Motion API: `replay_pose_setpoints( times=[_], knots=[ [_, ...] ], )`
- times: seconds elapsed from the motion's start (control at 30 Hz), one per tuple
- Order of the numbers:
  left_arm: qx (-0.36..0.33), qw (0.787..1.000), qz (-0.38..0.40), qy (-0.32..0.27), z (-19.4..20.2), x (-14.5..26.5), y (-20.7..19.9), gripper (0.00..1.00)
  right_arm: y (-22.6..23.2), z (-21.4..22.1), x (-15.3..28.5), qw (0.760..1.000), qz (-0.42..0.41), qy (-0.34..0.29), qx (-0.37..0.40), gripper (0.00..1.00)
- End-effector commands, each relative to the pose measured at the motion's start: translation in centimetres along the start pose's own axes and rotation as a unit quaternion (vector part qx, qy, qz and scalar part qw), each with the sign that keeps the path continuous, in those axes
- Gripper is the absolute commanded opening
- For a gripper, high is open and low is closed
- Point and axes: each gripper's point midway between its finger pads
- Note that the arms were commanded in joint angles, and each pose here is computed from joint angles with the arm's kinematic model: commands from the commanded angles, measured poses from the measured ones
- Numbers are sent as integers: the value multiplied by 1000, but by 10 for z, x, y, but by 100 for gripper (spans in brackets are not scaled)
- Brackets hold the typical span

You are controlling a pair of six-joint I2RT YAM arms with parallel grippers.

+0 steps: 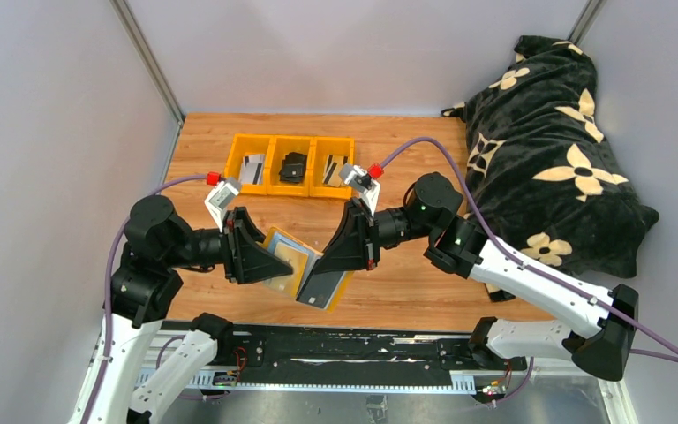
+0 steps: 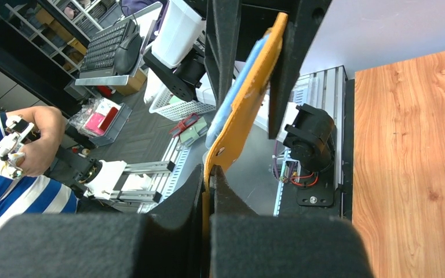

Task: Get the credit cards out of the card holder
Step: Remove the credit card from the card holder.

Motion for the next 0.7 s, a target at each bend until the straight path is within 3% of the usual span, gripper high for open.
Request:
replay_pose_setpoints(
  times=[0.0,0.1,0.23,0.3,0.67],
  knots=[
    [9,999,46,5,1,2,-17,39,19,-5,3,999,-28,-17,31,0],
    [8,998,58,9,1,4,-23,36,15,-4,3,999,-22,-19,29,0],
    [6,998,66,10,1,7,-32,54,9,-9,4,999,-13,-28,25,0],
    [-2,998,65,8,1,8,-35,56,9,-11,4,999,-13,-31,23,0],
    [-24,999,48,-6,-2,11,-36,27,4,-14,8,999,-5,-43,17,0]
  ],
)
Point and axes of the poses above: each gripper's point midway between its finger pads, its own x axis back along the fingers, its own y axis along the line the jaws close on, z = x × y, and after that the axes turned 7 degrees about -x, right-handed
